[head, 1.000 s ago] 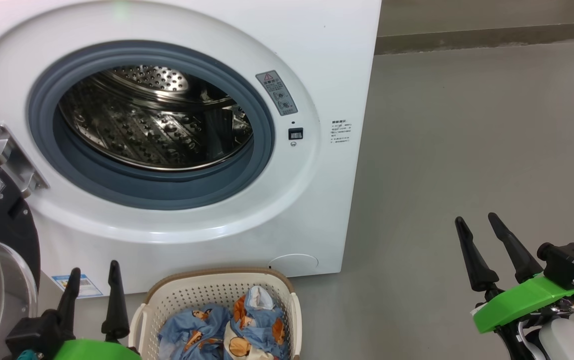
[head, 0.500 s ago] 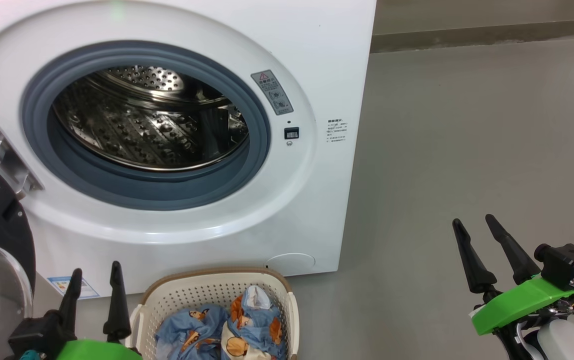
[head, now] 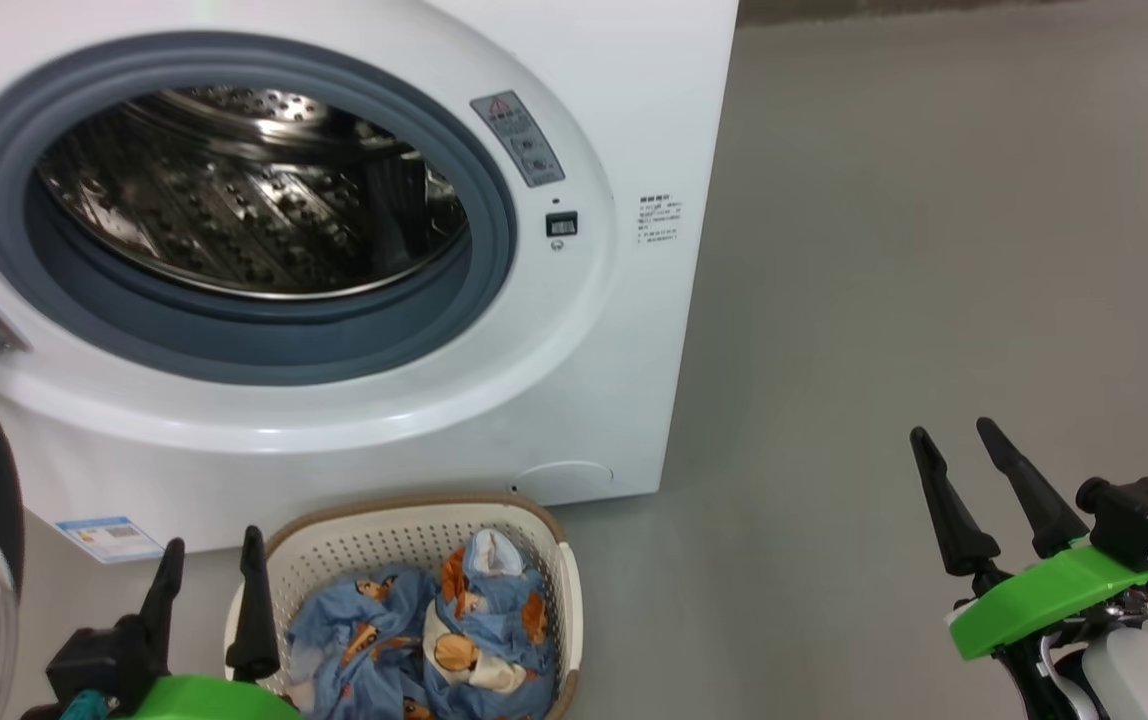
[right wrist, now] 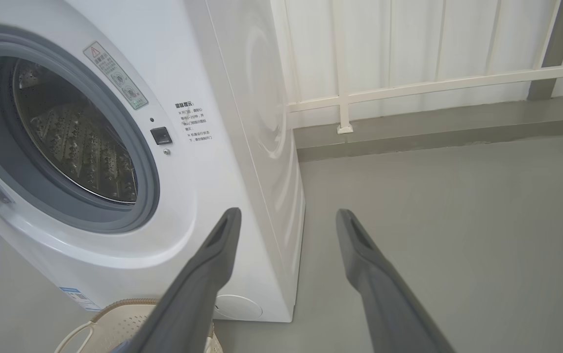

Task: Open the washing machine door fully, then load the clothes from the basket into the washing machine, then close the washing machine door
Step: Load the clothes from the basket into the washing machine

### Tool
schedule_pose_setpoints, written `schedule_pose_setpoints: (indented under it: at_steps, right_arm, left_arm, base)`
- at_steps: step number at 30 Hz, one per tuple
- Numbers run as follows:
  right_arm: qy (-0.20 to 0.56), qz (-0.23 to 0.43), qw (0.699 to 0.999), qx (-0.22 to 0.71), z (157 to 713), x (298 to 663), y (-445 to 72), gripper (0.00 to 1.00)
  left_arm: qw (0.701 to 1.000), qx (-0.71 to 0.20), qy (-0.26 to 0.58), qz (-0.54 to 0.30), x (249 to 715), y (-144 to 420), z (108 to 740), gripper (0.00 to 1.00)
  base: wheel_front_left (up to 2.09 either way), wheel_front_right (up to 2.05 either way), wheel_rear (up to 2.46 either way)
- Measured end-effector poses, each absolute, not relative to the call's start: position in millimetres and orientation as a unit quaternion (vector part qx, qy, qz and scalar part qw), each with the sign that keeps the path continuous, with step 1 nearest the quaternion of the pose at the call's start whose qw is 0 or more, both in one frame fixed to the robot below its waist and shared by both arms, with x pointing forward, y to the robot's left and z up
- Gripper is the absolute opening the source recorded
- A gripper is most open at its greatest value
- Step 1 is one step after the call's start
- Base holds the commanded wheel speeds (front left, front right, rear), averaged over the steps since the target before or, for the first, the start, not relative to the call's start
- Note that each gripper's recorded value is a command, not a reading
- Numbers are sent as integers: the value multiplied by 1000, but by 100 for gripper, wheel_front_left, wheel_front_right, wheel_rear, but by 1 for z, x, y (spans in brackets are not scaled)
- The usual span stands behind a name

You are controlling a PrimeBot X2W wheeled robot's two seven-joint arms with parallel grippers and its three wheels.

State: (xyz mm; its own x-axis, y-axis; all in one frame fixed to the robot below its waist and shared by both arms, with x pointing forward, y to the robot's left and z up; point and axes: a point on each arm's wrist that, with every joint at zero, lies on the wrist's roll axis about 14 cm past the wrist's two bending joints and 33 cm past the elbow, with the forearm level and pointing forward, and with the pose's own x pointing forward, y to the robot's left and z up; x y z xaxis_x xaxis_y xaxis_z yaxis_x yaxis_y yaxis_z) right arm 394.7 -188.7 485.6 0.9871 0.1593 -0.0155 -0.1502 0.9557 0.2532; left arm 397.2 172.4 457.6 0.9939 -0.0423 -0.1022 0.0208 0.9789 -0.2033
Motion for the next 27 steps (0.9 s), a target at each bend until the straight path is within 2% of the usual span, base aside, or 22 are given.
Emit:
schedule_pose_setpoints:
  at_steps: [14, 22, 27]
  right_arm:
    - [42, 65, 989, 128, 462, 430, -198, 100]
    - [58, 72, 988, 128, 443, 458, -194, 100]
    - [64, 73, 987, 128, 433, 471, -194, 100]
  left_arm:
    - [983, -104, 142, -46, 437, 144, 400, 100]
    - [960, -112, 243, -85, 448, 120, 338, 100]
    - [949, -111, 279, -95, 455, 113, 311, 100]
  base:
    - [0, 0, 0]
    - [0, 0, 0]
    - [0, 0, 0]
